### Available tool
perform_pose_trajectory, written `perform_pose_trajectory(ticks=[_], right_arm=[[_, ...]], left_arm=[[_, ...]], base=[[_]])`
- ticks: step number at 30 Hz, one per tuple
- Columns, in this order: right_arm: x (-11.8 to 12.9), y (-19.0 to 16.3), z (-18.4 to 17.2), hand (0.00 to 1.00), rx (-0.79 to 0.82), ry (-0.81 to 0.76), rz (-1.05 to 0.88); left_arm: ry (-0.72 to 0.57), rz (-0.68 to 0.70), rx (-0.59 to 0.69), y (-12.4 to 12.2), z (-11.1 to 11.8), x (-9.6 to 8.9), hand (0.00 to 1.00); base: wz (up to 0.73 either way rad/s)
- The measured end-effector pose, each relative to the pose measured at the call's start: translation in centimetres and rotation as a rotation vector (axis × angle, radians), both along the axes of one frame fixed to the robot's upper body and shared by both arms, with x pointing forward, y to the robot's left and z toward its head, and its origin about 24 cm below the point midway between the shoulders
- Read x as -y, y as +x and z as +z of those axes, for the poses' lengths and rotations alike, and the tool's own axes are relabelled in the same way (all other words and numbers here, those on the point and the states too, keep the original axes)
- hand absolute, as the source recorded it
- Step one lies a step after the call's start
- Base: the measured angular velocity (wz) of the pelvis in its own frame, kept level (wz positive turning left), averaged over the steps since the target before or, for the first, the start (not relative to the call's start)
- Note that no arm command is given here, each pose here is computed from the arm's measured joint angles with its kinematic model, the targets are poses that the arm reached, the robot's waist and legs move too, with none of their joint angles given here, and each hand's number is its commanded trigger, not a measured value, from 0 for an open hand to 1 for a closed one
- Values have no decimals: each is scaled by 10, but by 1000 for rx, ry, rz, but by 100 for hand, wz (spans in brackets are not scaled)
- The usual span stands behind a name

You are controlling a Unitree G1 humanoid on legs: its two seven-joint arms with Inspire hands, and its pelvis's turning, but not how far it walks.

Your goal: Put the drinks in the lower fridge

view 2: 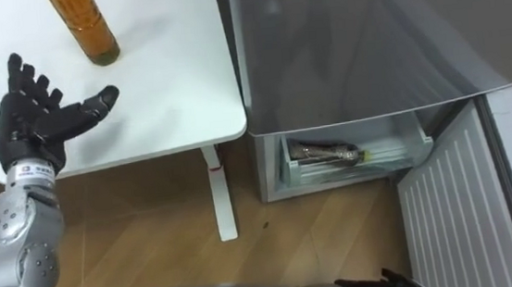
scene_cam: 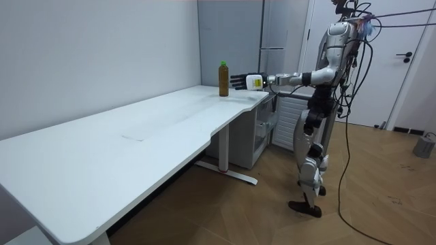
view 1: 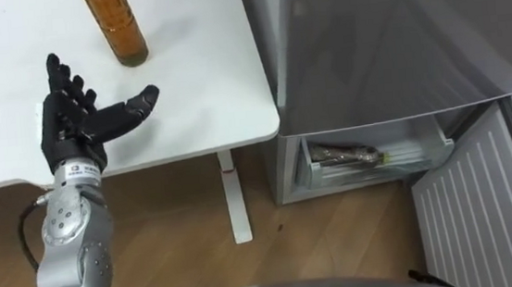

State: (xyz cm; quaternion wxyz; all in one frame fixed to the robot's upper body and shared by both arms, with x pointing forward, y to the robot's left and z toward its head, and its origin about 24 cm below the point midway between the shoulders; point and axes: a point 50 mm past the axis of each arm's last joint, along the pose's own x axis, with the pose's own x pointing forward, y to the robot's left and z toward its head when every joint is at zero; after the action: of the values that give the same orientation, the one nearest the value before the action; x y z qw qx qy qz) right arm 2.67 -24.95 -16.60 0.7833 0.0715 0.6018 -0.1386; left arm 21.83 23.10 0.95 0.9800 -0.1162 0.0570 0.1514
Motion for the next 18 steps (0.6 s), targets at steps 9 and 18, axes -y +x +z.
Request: perform_pose_trajectory(ticks=[9,18], right_arm=[[3,-1,1,0,-6,-36,-11],[4,-19,0,0,-96,-65,26]], left_arm=[[-24,34,65,13,15,-8,0],[-30,96,5,17,13,-19,0]], base=[[-9],[-7]])
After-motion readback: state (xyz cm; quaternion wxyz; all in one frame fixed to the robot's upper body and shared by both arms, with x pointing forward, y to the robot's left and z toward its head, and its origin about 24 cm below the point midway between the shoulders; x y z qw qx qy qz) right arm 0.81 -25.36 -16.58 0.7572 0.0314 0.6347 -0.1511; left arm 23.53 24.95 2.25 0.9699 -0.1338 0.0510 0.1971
